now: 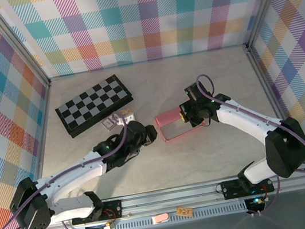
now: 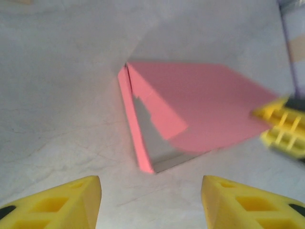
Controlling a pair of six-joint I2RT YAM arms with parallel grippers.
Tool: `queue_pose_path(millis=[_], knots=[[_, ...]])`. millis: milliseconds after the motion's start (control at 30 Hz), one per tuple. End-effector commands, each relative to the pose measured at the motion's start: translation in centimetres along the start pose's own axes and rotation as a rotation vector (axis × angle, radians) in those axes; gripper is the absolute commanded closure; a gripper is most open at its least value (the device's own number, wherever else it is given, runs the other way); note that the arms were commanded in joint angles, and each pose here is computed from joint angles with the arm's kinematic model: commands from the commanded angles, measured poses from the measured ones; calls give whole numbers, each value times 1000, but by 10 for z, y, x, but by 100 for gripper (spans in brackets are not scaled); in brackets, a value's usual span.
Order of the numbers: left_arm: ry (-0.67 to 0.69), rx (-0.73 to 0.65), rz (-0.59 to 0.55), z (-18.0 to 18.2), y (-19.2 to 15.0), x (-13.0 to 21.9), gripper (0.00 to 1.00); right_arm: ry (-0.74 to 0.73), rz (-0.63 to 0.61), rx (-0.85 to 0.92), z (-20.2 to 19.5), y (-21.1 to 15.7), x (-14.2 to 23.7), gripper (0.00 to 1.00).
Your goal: Fold the paper box
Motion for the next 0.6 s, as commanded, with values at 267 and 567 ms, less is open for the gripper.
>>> queue_pose_path(millis=[267, 567], knots=[[-7, 590, 260, -3, 32, -82, 52, -136, 6, -13, -33, -6, -9, 100], [-67, 692, 354, -21, 24, -110, 51, -140, 34, -24, -36, -9, -16, 100]])
Point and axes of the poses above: each hand's point on the last joint's axis, 136 mm out from that joint toward the fingers, its own x axis back along the fingers, its own z axis along the line the jaws close on, y = z × x, the point moved 4 cm from there along x, back along the fingers, and after that the axes turned 11 degrees about x, right-handed, at the moved point
